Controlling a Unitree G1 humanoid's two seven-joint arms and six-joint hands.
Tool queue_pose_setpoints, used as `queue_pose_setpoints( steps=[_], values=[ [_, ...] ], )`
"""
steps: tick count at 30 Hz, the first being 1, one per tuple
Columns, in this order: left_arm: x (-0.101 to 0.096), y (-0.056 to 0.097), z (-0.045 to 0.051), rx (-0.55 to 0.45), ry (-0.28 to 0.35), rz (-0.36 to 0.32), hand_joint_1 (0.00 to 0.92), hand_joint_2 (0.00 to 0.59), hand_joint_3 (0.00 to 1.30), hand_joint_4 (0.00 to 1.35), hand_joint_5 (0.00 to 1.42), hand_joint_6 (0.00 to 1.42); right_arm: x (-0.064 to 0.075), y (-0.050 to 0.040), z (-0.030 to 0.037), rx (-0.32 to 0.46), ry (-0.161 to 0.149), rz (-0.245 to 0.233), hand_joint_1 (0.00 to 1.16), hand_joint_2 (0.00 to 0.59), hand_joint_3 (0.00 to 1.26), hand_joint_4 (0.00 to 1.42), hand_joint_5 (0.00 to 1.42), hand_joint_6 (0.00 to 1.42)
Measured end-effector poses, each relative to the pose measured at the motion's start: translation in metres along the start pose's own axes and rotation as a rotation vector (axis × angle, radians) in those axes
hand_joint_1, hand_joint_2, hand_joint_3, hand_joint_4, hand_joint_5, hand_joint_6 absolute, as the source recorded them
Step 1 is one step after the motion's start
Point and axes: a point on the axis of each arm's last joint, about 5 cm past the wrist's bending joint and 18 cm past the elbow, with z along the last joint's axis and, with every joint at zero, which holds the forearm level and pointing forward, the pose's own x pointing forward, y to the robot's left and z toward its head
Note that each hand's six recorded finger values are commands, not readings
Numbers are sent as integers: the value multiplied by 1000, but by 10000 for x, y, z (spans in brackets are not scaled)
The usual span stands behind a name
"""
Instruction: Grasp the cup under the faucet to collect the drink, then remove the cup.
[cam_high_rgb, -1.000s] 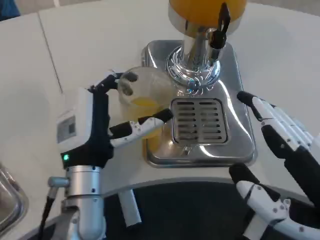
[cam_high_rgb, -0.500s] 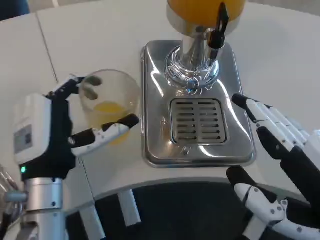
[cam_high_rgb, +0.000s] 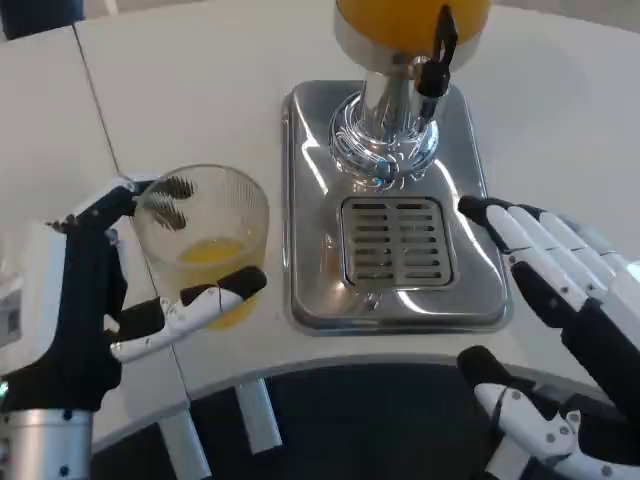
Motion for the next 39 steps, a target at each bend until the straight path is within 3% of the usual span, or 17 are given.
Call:
queue_pose_setpoints(
  steps=[6, 15, 26, 33, 39],
  values=[
    [-96, 86, 97, -43, -17, -15, 770, 0, 1127, 1210, 1424, 1424, -85, -59, -7, -105, -44, 8, 229, 502, 0, 0, 0, 0],
    [-217, 187, 205, -74, -31, -32, 770, 0, 1127, 1210, 1424, 1424, -325, -69, -20, -205, -78, 10, 181, 518, 0, 0, 0, 0],
    [-393, 273, 354, -115, -45, -63, 771, 0, 1137, 1224, 1424, 1424, -468, -22, -69, -221, -101, 24, 103, 529, 0, 0, 0, 0],
    [-489, 307, 454, -141, -59, -87, 771, 0, 1138, 1224, 1424, 1424, -460, 37, -58, -203, -107, 13, 94, 526, 0, 0, 0, 0],
    [-508, 340, 492, -150, -95, -104, 767, 0, 1138, 1224, 1424, 1424, -433, 45, -90, -199, -102, 12, 89, 523, 0, 0, 0, 0]
  ],
)
